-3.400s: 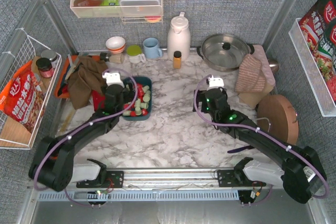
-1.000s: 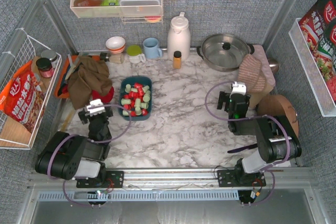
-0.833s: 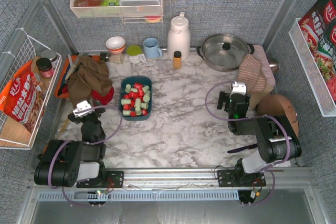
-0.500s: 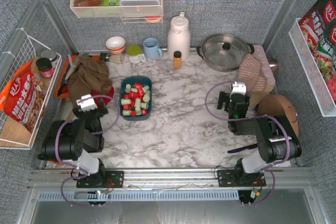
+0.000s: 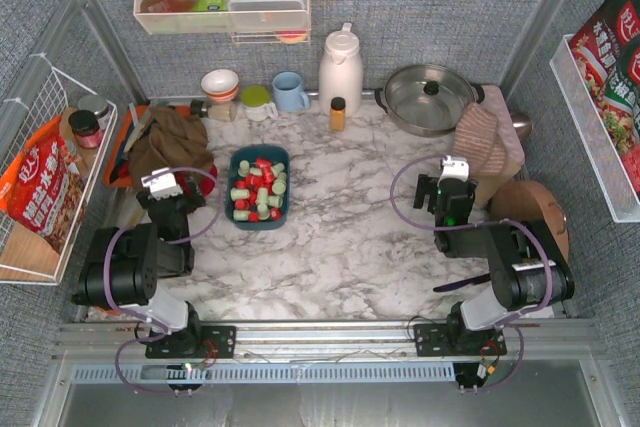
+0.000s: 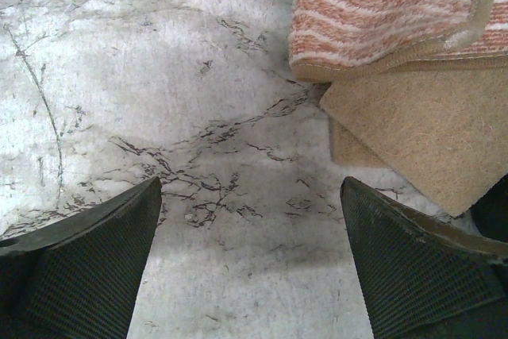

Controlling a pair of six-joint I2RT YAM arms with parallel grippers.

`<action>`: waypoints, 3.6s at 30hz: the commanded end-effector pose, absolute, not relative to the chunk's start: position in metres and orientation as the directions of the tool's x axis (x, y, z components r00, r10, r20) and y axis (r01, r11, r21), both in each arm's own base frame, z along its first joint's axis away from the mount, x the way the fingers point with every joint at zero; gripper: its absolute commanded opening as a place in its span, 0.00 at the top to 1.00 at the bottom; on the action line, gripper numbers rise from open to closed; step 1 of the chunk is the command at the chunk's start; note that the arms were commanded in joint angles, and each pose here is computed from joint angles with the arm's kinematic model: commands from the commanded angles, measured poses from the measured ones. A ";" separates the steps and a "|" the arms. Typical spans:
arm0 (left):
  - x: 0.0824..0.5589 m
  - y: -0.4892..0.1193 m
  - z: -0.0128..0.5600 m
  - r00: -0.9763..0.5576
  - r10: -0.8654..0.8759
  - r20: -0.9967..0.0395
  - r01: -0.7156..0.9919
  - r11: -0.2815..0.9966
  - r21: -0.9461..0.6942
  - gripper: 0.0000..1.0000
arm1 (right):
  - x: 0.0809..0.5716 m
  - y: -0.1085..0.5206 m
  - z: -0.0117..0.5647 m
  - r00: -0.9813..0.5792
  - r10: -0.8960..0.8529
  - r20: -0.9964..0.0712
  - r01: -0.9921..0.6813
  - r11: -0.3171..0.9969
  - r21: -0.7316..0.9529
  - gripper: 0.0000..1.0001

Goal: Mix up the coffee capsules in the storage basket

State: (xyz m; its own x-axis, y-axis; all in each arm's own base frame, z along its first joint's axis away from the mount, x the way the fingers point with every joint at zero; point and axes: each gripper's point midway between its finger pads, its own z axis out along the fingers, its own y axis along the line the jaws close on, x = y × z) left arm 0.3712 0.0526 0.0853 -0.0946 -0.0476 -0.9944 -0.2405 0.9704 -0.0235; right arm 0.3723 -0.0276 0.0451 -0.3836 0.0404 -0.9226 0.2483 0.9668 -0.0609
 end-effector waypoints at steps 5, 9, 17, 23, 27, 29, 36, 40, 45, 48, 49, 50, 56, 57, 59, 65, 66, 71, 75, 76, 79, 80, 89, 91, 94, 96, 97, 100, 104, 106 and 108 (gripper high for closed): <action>0.374 0.050 0.094 -0.059 -0.049 -0.997 -0.226 0.973 -0.035 0.01 | 0.377 -0.029 0.053 -0.355 0.042 -0.934 0.258 0.964 -0.055 0.01; 0.374 0.051 0.094 -0.058 -0.049 -0.997 -0.227 0.973 -0.035 0.01 | 0.377 -0.028 0.053 -0.355 0.042 -0.934 0.258 0.965 -0.054 0.01; 0.374 0.051 0.094 -0.058 -0.049 -0.997 -0.227 0.973 -0.034 0.01 | 0.377 -0.029 0.053 -0.354 0.042 -0.934 0.259 0.964 -0.054 0.01; 0.374 0.051 0.094 -0.059 -0.049 -0.997 -0.226 0.973 -0.034 0.01 | 0.378 -0.029 0.052 -0.361 0.051 -0.931 0.254 0.966 -0.046 0.01; 0.374 0.051 0.094 -0.059 -0.049 -0.997 -0.227 0.973 -0.034 0.01 | 0.378 -0.029 0.053 -0.360 0.051 -0.931 0.255 0.966 -0.046 0.01; 0.374 0.050 0.094 -0.058 -0.049 -0.997 -0.226 0.973 -0.035 0.01 | 0.378 -0.029 0.053 -0.361 0.051 -0.931 0.255 0.966 -0.046 0.01; 0.374 0.050 0.094 -0.058 -0.050 -0.997 -0.226 0.973 -0.036 0.01 | 0.379 -0.029 0.053 -0.361 0.061 -0.930 0.242 0.970 -0.030 0.01; 0.374 0.051 0.093 -0.059 -0.049 -0.997 -0.227 0.973 -0.035 0.01 | 0.379 -0.028 0.052 -0.363 0.061 -0.930 0.240 0.970 -0.030 0.01; 0.374 0.050 0.093 -0.060 -0.050 -0.997 -0.226 0.973 -0.035 0.01 | 0.378 -0.028 0.052 -0.361 0.060 -0.931 0.239 0.971 -0.030 0.01; 0.374 0.050 0.094 -0.058 -0.050 -0.997 -0.226 0.973 -0.036 0.01 | 0.378 -0.029 0.052 -0.360 0.060 -0.931 0.240 0.970 -0.030 0.01; 0.374 0.051 0.093 -0.059 -0.049 -0.997 -0.227 0.973 -0.034 0.01 | 0.378 -0.028 0.053 -0.358 0.060 -0.932 0.240 0.970 -0.030 0.01; 0.374 0.051 0.094 -0.058 -0.050 -0.997 -0.226 0.973 -0.035 0.01 | 0.378 -0.028 0.052 -0.359 0.060 -0.931 0.240 0.970 -0.030 0.01; 0.374 0.050 0.094 -0.058 -0.049 -0.997 -0.226 0.973 -0.035 0.01 | 0.378 -0.029 0.051 -0.362 0.058 -0.930 0.239 0.970 -0.032 0.01; 0.374 0.050 0.094 -0.057 -0.050 -0.997 -0.226 0.973 -0.036 0.01 | 0.378 -0.028 0.052 -0.360 0.059 -0.931 0.239 0.971 -0.031 0.01; 0.374 0.051 0.094 -0.058 -0.049 -0.997 -0.227 0.973 -0.035 0.01 | 0.378 -0.029 0.051 -0.362 0.058 -0.930 0.239 0.970 -0.032 0.01; 0.374 0.051 0.094 -0.059 -0.049 -0.997 -0.227 0.973 -0.034 0.01 | 0.378 -0.028 0.052 -0.361 0.057 -0.931 0.236 0.971 -0.032 0.01; 0.374 0.050 0.094 -0.059 -0.049 -0.997 -0.226 0.973 -0.035 0.01 | 0.378 -0.027 0.052 -0.363 0.053 -0.930 0.235 0.971 -0.037 0.01; 0.374 0.051 0.094 -0.059 -0.050 -0.997 -0.227 0.973 -0.035 0.01 | 0.379 -0.026 0.053 -0.362 0.042 -0.931 0.234 0.971 -0.047 0.01; 0.374 0.051 0.094 -0.057 -0.050 -0.997 -0.227 0.973 -0.036 0.01 | 0.379 -0.026 0.052 -0.364 0.042 -0.931 0.235 0.971 -0.048 0.01; 0.374 0.051 0.094 -0.059 -0.049 -0.997 -0.227 0.973 -0.034 0.01 | 0.379 -0.026 0.052 -0.365 0.042 -0.930 0.234 0.971 -0.048 0.01; 0.374 0.051 0.094 -0.059 -0.049 -0.997 -0.228 0.973 -0.034 0.01 | 0.379 -0.026 0.052 -0.363 0.042 -0.931 0.235 0.971 -0.048 0.01; 0.374 0.051 0.094 -0.058 -0.050 -0.997 -0.227 0.973 -0.036 0.01 | 0.379 -0.026 0.053 -0.363 0.042 -0.931 0.235 0.971 -0.048 0.01; 0.374 0.051 0.094 -0.058 -0.049 -0.997 -0.228 0.973 -0.034 0.01 | 0.379 -0.026 0.053 -0.363 0.042 -0.931 0.236 0.971 -0.048 0.01; 0.374 0.050 0.094 -0.059 -0.049 -0.997 -0.226 0.973 -0.034 0.01 | 0.379 -0.026 0.052 -0.364 0.042 -0.931 0.235 0.971 -0.048 0.01; 0.374 0.050 0.094 -0.059 -0.049 -0.997 -0.226 0.973 -0.035 0.01 | 0.379 -0.026 0.052 -0.365 0.042 -0.930 0.235 0.971 -0.048 0.01; 0.374 0.051 0.094 -0.058 -0.049 -0.997 -0.227 0.973 -0.035 0.01 | 0.379 -0.026 0.052 -0.364 0.042 -0.930 0.235 0.971 -0.048 0.01; 0.374 0.050 0.094 -0.058 -0.049 -0.997 -0.226 0.973 -0.035 0.01 | 0.379 -0.026 0.053 -0.364 0.042 -0.931 0.235 0.971 -0.048 0.01; 0.374 0.051 0.094 -0.058 -0.049 -0.997 -0.228 0.973 -0.034 0.01 | 0.379 -0.026 0.053 -0.363 0.042 -0.931 0.235 0.971 -0.048 0.01; 0.374 0.051 0.094 -0.059 -0.050 -0.997 -0.227 0.973 -0.035 0.01 | 0.379 -0.026 0.053 -0.363 0.042 -0.931 0.235 0.971 -0.048 0.01; 0.374 0.051 0.093 -0.060 -0.049 -0.997 -0.227 0.973 -0.035 0.01 | 0.379 -0.026 0.053 -0.364 0.042 -0.930 0.235 0.971 -0.048 0.01; 0.374 0.051 0.094 -0.058 -0.049 -0.997 -0.227 0.973 -0.034 0.01 | 0.379 -0.026 0.052 -0.365 0.042 -0.930 0.235 0.971 -0.049 0.01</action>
State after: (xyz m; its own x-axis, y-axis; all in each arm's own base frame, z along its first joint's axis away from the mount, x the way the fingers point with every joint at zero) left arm 0.3711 0.0521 0.0851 -0.0947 -0.0476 -0.9944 -0.2372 0.9712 -0.0239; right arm 0.3753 -0.0247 0.0465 -0.3831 0.0429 -0.9227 0.2280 0.9724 -0.0494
